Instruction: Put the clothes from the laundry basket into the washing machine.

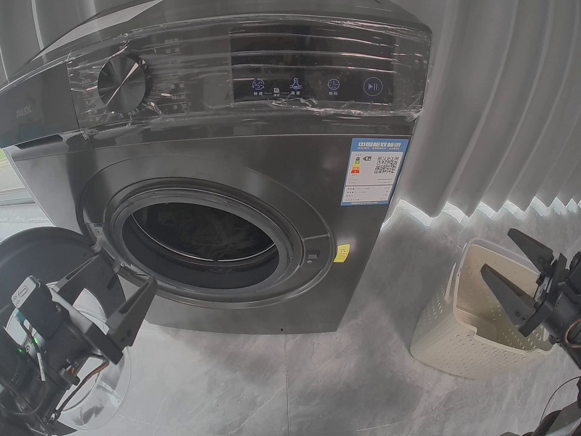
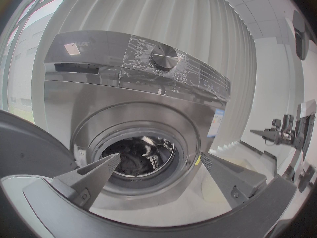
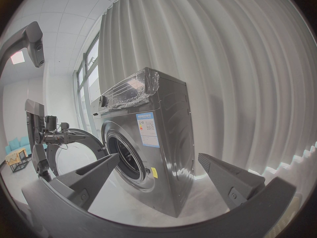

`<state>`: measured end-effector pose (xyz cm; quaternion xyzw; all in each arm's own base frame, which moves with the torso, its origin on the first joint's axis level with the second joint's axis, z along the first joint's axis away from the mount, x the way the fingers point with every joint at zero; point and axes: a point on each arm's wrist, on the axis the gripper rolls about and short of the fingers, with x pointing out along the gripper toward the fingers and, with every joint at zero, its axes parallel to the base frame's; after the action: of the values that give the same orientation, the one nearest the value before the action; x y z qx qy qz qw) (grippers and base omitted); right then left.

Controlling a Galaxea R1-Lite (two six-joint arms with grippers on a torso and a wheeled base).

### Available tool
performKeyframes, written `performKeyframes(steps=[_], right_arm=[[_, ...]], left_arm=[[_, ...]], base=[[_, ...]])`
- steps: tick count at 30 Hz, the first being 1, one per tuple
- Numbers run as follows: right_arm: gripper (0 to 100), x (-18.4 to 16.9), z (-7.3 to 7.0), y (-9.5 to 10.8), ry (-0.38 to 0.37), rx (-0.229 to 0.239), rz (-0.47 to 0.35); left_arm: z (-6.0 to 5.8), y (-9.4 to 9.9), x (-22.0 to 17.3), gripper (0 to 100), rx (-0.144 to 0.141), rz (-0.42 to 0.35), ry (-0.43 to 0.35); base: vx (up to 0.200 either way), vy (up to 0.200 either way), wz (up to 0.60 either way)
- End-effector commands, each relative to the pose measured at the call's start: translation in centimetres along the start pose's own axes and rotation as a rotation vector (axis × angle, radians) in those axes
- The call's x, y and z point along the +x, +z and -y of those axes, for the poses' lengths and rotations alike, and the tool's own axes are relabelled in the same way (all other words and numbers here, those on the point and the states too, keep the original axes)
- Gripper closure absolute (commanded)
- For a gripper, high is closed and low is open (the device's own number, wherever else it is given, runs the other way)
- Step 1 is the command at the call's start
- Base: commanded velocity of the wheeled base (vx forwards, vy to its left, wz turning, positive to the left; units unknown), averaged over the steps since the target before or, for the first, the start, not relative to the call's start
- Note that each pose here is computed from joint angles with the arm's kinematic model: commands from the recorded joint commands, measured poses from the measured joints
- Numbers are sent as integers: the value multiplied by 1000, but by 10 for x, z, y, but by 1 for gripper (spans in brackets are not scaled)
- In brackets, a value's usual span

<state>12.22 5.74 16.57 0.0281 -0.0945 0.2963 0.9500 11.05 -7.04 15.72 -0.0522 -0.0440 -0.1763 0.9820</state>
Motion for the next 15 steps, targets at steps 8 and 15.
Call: performKeyframes(steps=[8, 15], right_arm=[[0, -82, -8, 17, -165, -116, 66], [0, -98, -14, 21, -165, -144, 135]], left_arm=[[-29, -2, -95, 0, 51, 20, 45], [-32, -9, -110, 0, 65, 27, 115]], base=[[0, 0, 0], [0, 0, 0]])
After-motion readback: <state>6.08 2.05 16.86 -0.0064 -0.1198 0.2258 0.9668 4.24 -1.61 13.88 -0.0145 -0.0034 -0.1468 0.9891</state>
